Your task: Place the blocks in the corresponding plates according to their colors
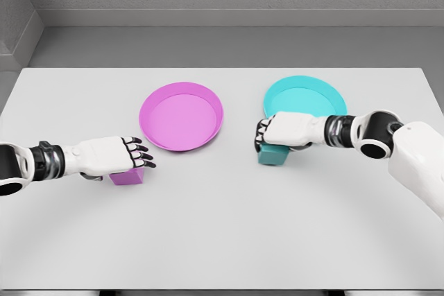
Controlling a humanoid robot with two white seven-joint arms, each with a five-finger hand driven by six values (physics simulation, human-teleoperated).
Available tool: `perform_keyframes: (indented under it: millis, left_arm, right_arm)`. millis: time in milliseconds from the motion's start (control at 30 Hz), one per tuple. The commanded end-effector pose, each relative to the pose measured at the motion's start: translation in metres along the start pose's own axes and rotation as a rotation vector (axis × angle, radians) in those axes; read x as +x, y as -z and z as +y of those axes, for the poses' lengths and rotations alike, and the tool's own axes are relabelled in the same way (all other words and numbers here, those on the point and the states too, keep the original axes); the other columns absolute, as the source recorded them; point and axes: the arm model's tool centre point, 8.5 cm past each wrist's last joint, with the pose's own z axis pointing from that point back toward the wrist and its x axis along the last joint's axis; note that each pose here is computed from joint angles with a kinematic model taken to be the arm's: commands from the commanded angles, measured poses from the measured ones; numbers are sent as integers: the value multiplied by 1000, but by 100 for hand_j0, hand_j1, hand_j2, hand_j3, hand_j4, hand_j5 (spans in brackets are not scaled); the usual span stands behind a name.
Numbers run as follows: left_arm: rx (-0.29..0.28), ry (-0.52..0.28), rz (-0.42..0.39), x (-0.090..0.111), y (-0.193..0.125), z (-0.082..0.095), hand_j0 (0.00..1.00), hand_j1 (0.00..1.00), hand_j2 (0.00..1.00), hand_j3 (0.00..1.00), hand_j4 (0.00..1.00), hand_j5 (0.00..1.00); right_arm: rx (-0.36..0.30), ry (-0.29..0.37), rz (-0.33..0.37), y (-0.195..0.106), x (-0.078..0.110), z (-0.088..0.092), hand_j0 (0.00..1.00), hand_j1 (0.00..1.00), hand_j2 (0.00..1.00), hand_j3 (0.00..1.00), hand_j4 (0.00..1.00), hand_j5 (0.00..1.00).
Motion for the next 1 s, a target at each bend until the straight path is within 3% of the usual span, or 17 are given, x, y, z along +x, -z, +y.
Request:
perform_keyframes:
  millis: [0, 100, 433, 533, 633, 733, 800, 967]
  left_arm:
    - [5, -5, -2, 1, 1, 1, 100, 100, 100, 100, 100, 100]
    - [-21, -10, -3, 1, 2, -3, 100, 100, 100, 100, 100, 100]
    - [-14, -13, -6, 1, 5, -2, 100, 100, 100, 100, 100, 100]
    - [-27, -11, -4, 1, 5, -3, 89, 89, 89, 89, 89, 89]
    - [-37, -8, -1, 0, 4, -3, 85, 85, 85, 85, 85, 85]
    - [-72, -6, 3, -1, 3, -6, 64, 64, 64, 64, 64, 64]
    - [-80, -6, 1, -1, 3, -6, 56, 56, 56, 56, 56, 56]
    - [-75, -3, 3, -2, 3, -3, 55, 55, 55, 55, 55, 55]
  right_arm:
    - [-11, -3, -5, 0, 2, -4, 61, 61, 61, 61, 61, 61]
    - [-22, -4, -20, 7, 7, -9, 61, 61, 61, 61, 61, 61]
    - [-58, -42, -16, 0, 6, -28, 61, 61, 61, 61, 61, 61]
    - [-71, -38, 12, -9, -3, -31, 61, 61, 61, 61, 61, 61]
    - [-77, -32, 41, -18, -12, -31, 60, 60, 60, 60, 60, 60]
    - [-89, -36, 65, -25, -20, -37, 60, 60, 60, 60, 60, 60]
    - [-86, -29, 79, -28, -25, -36, 61, 61, 61, 61, 61, 61]
    - [-67, 4, 117, -32, -41, -29, 61, 61, 61, 61, 61, 61]
